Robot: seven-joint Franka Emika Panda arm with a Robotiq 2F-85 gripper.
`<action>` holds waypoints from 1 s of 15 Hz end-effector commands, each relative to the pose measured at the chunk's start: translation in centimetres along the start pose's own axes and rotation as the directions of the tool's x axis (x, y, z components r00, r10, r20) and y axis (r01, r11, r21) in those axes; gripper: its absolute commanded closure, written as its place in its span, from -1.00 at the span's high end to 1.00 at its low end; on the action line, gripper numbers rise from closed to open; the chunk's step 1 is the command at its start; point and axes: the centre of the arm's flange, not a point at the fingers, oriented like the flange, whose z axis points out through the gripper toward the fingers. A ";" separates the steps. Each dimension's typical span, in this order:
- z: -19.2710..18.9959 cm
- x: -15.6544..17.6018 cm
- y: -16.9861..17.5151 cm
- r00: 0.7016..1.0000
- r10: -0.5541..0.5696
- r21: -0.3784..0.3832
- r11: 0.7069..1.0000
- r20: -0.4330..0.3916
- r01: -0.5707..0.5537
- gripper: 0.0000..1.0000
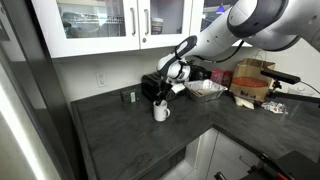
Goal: Remove the marker from the mug cup and place it on the table
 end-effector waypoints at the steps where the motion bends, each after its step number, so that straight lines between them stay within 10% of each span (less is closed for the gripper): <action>1: -2.1 -0.2 -0.6 0.998 -0.057 -0.005 0.998 -0.015 0.057 -0.89; 15: -14.8 -0.8 -9.5 0.950 -0.246 -0.255 0.947 -0.192 0.194 -0.89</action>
